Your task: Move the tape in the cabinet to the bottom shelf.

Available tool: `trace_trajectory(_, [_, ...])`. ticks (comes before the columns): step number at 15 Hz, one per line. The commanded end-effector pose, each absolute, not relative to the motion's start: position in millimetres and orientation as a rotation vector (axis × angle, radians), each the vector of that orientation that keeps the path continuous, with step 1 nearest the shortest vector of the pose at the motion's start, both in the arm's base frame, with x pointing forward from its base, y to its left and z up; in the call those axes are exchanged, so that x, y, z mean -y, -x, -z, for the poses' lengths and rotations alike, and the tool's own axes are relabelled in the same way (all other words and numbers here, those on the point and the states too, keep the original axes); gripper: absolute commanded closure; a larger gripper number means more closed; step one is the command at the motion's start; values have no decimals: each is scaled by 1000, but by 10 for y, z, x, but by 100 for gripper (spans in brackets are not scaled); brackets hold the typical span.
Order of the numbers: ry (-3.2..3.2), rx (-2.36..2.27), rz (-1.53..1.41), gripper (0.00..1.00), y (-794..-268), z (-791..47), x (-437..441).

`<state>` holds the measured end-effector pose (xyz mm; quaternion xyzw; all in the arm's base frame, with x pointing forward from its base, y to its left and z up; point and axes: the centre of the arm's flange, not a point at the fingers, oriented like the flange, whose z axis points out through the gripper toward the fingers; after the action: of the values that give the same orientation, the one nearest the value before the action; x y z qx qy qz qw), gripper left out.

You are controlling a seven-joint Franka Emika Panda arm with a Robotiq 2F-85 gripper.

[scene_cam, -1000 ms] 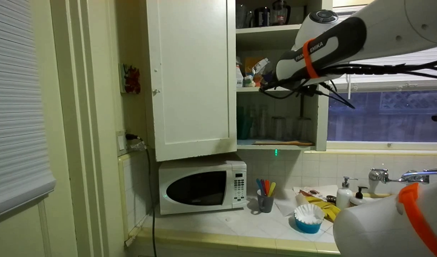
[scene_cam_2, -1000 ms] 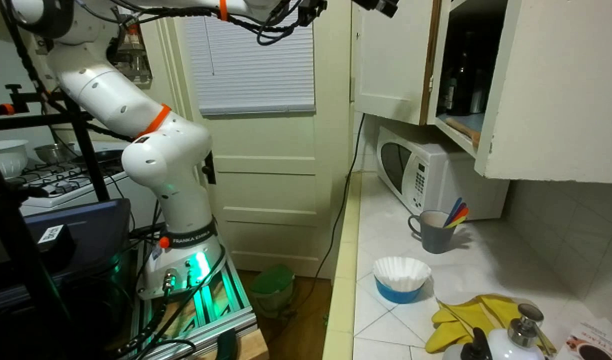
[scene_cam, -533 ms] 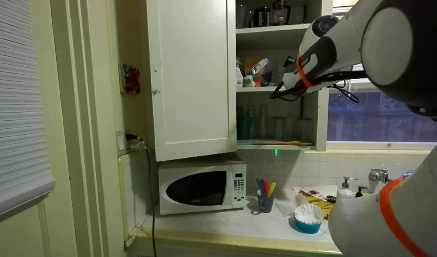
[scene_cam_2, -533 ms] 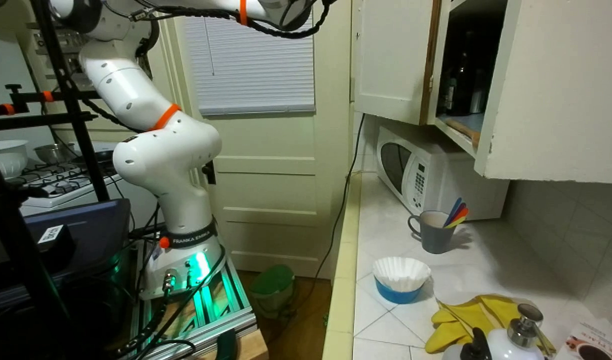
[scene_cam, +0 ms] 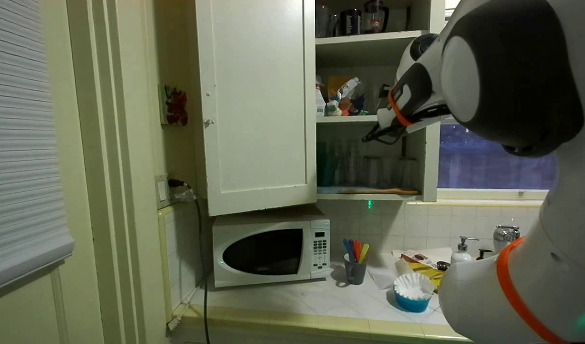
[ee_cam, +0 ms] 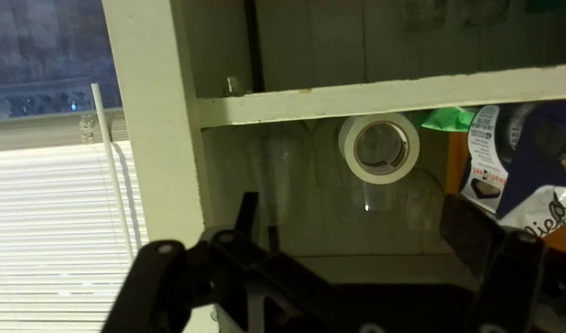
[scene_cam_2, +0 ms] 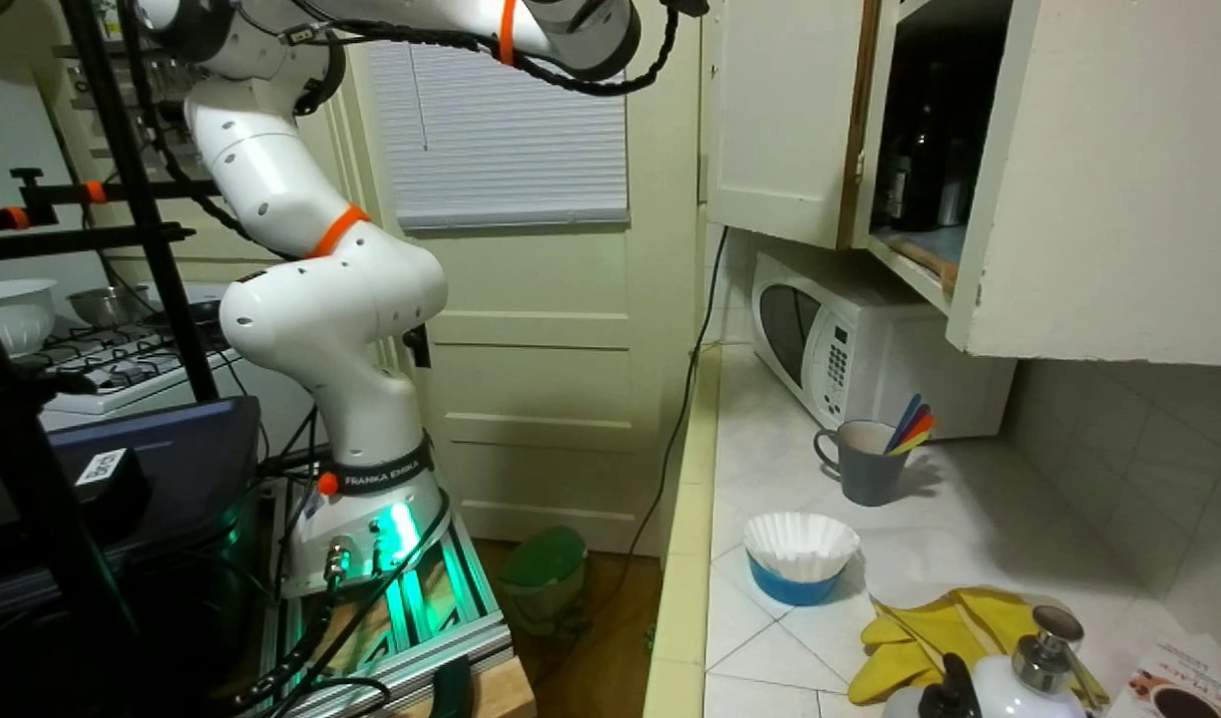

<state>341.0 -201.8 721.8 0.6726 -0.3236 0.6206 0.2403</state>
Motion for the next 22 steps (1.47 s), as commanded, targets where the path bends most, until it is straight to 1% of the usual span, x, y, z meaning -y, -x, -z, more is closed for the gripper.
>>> trace_trajectory(1, [-1838,664,-1610,0,-3485,-7075,2184])
trace_trajectory(6, [-1848,701,-1601,0,-3469,-7084,2243])
trace_trajectory(11, [-1962,656,-1669,0,-3642,-7146,2374])
trace_trajectory(15, [-2070,625,-1666,0,-3696,-7227,2624])
trace_trajectory(22, [-2067,624,-1683,0,-3694,-7436,2946])
